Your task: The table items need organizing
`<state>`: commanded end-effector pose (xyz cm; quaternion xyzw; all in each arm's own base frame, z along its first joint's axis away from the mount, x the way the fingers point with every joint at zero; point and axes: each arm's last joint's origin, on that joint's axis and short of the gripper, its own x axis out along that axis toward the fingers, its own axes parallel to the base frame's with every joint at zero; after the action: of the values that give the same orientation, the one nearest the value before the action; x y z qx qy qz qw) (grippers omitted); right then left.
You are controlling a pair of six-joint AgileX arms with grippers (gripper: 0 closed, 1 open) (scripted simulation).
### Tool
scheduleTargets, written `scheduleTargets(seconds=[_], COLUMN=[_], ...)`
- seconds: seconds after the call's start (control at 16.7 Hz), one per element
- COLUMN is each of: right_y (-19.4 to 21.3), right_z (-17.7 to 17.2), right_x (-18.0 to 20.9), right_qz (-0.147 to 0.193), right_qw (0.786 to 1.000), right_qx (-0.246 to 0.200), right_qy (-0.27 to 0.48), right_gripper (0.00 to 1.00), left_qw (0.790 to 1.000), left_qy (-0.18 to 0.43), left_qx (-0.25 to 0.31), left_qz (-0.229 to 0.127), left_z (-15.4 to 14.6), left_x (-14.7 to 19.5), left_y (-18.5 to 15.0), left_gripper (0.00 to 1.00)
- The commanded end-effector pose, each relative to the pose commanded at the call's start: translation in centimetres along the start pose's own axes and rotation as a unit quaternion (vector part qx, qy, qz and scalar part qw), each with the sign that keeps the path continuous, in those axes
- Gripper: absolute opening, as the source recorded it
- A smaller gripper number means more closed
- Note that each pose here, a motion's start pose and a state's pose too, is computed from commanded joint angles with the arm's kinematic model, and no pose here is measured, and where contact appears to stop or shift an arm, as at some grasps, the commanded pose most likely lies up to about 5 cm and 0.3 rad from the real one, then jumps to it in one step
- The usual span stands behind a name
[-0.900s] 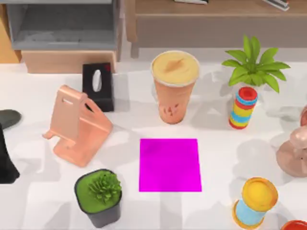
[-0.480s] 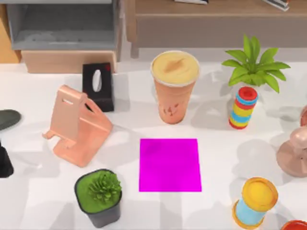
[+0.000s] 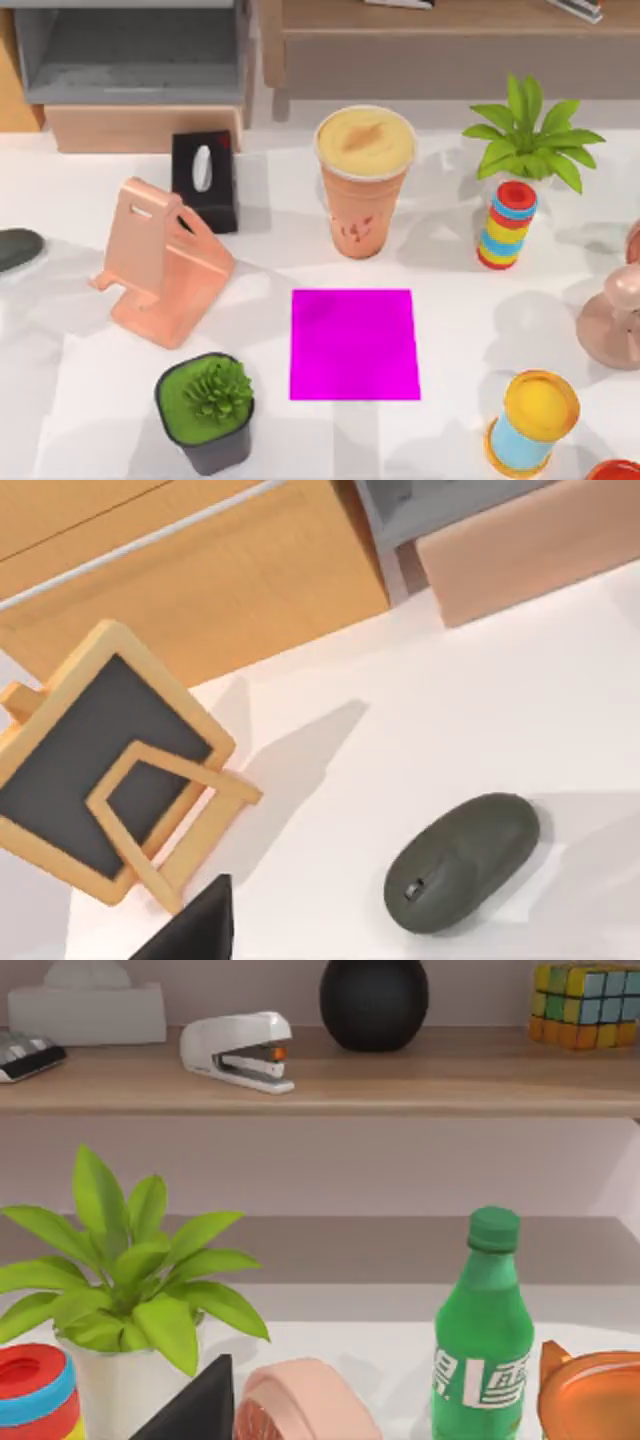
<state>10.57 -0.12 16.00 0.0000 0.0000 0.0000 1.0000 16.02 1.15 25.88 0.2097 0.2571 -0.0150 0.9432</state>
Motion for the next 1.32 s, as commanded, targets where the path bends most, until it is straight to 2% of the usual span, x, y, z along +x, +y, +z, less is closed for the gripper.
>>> scheduleTargets(seconds=[0.12, 0.3, 0.6, 0.9, 1.08, 1.32], right_y=[0.0, 0.0, 0.0, 0.0, 0.0, 0.0], right_z=[0.0, 0.0, 0.0, 0.0, 0.0, 0.0], right_x=[0.0, 0.0, 0.0, 0.0, 0.0, 0.0], right_qz=[0.0, 0.0, 0.0, 0.0, 0.0, 0.0], right_qw=[1.0, 1.0, 1.0, 1.0, 1.0, 1.0], right_qx=[0.0, 0.0, 0.0, 0.0, 0.0, 0.0], right_qy=[0.0, 0.0, 0.0, 0.0, 0.0, 0.0], right_gripper=[1.0, 1.0, 1.0, 1.0, 1.0, 1.0], left_qw=[0.996, 0.974, 0.904, 0.831, 0.805, 0.8], left_qy=[0.065, 0.158, 0.272, 0.327, 0.338, 0.34], left_qx=[0.055, 0.136, 0.242, 0.301, 0.315, 0.318], left_qz=[-0.03, -0.093, -0.224, -0.335, -0.371, -0.378], left_z=[2.2, 4.9, 6.9, 5.9, 5.3, 5.1], left_x=[1.8, 5.7, 14.3, 22.0, 24.4, 24.9], left_y=[1.3, 3.2, 5.1, 5.4, 5.2, 5.2], left_gripper=[1.0, 1.0, 1.0, 1.0, 1.0, 1.0])
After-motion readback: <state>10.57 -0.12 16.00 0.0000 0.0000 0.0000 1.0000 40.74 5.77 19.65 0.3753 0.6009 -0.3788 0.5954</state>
